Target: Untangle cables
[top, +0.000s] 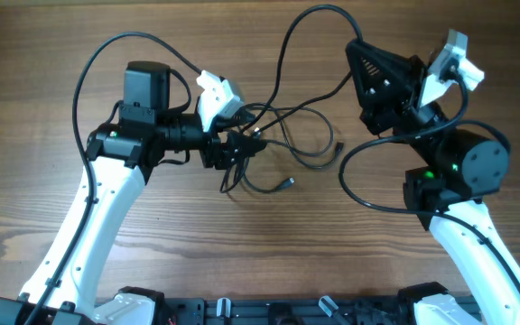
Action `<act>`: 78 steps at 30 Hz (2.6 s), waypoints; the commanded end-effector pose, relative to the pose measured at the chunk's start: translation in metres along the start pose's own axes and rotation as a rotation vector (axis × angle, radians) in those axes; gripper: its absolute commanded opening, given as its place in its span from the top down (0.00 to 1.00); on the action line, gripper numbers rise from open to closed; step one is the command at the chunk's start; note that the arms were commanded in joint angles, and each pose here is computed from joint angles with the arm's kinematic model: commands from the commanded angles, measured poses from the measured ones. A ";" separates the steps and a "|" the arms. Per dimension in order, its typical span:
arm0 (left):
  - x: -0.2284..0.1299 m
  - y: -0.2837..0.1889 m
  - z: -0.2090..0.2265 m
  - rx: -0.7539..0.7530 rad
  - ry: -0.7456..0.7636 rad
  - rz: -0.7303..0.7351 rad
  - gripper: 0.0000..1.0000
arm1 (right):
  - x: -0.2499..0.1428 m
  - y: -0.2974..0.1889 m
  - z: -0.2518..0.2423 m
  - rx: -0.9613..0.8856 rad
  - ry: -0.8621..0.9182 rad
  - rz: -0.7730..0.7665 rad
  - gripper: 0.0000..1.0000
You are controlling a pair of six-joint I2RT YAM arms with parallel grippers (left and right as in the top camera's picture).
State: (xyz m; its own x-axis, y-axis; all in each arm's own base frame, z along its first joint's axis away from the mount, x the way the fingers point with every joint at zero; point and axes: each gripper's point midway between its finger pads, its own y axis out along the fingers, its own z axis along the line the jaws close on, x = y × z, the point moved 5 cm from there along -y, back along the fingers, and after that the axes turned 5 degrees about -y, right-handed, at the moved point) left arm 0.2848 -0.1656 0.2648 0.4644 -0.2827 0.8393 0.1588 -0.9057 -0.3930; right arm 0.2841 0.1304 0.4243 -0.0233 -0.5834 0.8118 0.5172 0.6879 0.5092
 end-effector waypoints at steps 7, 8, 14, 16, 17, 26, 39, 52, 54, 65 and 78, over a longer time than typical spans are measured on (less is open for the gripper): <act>-0.003 0.001 0.001 0.002 0.016 0.016 0.38 | 0.014 -0.001 0.012 0.041 0.031 -0.040 0.96; -0.004 0.001 0.001 0.003 0.014 0.018 0.38 | 0.015 -0.001 0.012 0.044 0.028 -0.043 0.96; -0.013 0.000 -0.001 0.004 0.006 0.057 0.46 | 0.020 -0.001 0.017 0.065 0.035 -0.073 0.96; -0.015 0.000 0.001 0.027 -0.001 0.073 0.53 | 0.020 -0.001 0.017 0.065 0.035 -0.073 0.96; -0.018 0.000 0.003 0.046 -0.007 0.087 0.59 | 0.020 -0.001 0.017 0.065 0.037 -0.073 0.96; -0.021 -0.001 0.007 0.080 -0.017 0.111 0.96 | 0.019 -0.001 0.016 0.063 0.040 -0.068 0.96; -0.014 -0.002 0.011 0.097 0.021 0.080 0.96 | -0.017 -0.002 -0.017 -0.096 0.039 0.101 0.95; 0.011 -0.080 0.022 0.317 -0.230 -0.134 0.96 | -0.025 -0.005 -0.027 -0.156 0.069 0.130 0.96; 0.014 -0.093 0.013 0.348 -0.214 -0.160 0.96 | -0.025 -0.004 -0.026 -0.154 0.124 0.128 0.96; 0.043 -0.118 -0.017 0.411 -0.023 -0.276 0.96 | 0.015 -0.001 0.009 0.016 -0.134 -0.056 0.96; 0.064 -0.070 -0.004 0.280 0.081 -0.269 0.96 | 0.022 -0.019 -0.059 -0.463 -0.878 0.028 0.96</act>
State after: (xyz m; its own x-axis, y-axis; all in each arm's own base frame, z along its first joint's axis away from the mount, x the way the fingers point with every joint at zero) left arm 0.2938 -0.1009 0.3529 0.3009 -0.0670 0.9513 0.5605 -0.7946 -0.2333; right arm 0.3122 0.1066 0.4136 -0.4561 -0.1786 0.8718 0.7061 0.5236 0.4767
